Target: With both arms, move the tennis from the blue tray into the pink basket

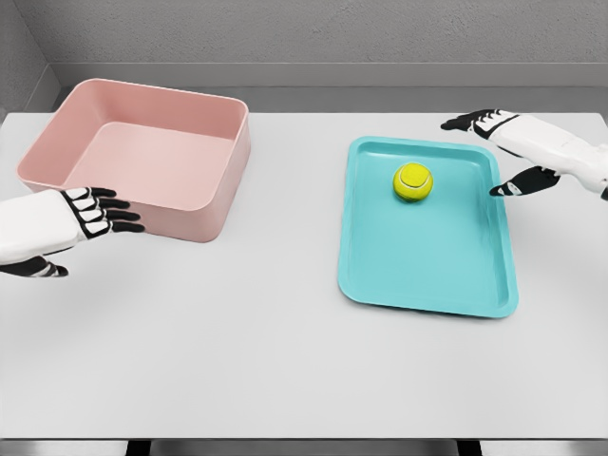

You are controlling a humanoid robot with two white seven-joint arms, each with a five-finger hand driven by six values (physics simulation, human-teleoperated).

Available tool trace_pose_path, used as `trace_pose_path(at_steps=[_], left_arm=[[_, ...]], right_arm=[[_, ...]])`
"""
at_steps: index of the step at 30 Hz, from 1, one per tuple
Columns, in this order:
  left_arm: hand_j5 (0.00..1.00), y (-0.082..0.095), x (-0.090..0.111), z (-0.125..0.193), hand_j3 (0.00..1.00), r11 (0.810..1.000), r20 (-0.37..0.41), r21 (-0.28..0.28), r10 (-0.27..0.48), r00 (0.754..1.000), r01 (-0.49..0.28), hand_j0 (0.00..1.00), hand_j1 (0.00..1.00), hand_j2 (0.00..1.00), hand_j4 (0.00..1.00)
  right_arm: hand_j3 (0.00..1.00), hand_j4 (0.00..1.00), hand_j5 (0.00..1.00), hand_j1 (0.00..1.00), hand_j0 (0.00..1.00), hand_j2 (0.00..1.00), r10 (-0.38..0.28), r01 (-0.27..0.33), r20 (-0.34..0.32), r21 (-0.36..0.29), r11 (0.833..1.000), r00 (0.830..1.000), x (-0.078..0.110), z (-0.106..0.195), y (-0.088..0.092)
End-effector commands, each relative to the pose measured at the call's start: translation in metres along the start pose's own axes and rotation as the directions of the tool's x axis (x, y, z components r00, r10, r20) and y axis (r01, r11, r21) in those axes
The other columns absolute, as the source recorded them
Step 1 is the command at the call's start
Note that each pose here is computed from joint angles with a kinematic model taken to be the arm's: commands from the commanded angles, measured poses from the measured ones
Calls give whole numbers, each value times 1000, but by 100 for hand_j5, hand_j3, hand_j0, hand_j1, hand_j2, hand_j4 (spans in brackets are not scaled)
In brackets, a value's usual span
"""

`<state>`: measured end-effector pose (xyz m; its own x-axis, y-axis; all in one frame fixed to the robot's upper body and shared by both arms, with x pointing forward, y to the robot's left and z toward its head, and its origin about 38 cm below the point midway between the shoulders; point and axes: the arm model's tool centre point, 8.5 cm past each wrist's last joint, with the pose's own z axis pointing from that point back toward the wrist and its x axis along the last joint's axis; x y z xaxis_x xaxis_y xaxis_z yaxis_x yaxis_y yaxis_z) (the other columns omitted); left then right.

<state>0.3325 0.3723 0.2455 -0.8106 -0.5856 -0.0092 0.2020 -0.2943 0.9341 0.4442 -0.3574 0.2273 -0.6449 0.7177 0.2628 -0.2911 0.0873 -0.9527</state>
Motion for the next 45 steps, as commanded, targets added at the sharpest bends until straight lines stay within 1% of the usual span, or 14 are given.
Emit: trace_pose_path(at_steps=[1,7,8,9,11,12,15,17,19,29,31,40,42,45], left_arm=[[100,1,-1,1,100,1000,-3,1,2,1000,-2,100,100,100,100],[100,1,-1,1,100,1000,-3,1,3,1000,-3,100,100,100,100],[100,2,-1,1,100,1000,-3,2,1,1000,-1,100,100,100,100],[100,2,-1,1,100,1000,-3,2,1,1000,-1,100,100,100,100],[100,2,-1,2,100,1000,-4,1,1,1000,-1,100,100,100,100],[100,2,-1,1,100,1000,-3,2,1,1000,-1,100,100,100,100],[100,2,-1,1,100,1000,-3,2,1,1000,-1,100,100,100,100],[100,2,-1,1,100,1000,-3,2,1,1000,-1,100,100,100,100],[100,2,-1,2,100,1000,-4,1,1,1000,-1,100,100,100,100],[100,2,-1,2,100,1000,-6,1,-1,1000,1,100,100,100,100],[100,4,-2,3,100,1000,-7,4,-4,1000,4,100,100,100,100],[100,2,-1,1,100,1000,-5,2,-1,1000,1,100,100,100,100],[100,3,-1,2,100,1000,-6,1,-3,1000,3,100,100,100,100],[100,2,-1,2,100,1000,-5,0,-2,1000,2,100,100,100,100]], right_arm=[[100,100,100,100,100,100,-5,5,1,-3,1000,1000,0,0,-1],[100,100,100,100,100,100,-8,8,2,-10,1000,1000,0,-1,-2],[100,100,100,100,100,100,-10,10,6,8,1000,1000,1,-2,0],[100,100,100,100,100,100,-20,20,17,13,1000,1000,3,-5,3],[100,100,100,100,100,100,-90,91,78,-4,996,993,11,-14,10],[100,100,100,100,100,100,-114,114,99,11,993,989,15,-19,16],[100,100,100,100,100,100,-123,121,115,26,992,986,20,-26,22],[100,100,100,100,100,100,-154,151,122,37,988,980,20,-38,32],[100,100,100,100,100,100,-163,158,132,48,986,978,22,-49,33],[100,100,100,100,100,100,-204,196,110,74,978,973,14,-59,46],[100,100,100,100,100,100,-223,216,95,76,973,970,9,-61,50],[100,100,100,100,100,100,-241,233,76,99,967,968,3,-75,54],[100,100,100,100,100,100,-239,232,73,94,968,968,2,-76,50],[100,100,100,100,100,100,-256,249,60,98,963,965,-2,-78,55]])
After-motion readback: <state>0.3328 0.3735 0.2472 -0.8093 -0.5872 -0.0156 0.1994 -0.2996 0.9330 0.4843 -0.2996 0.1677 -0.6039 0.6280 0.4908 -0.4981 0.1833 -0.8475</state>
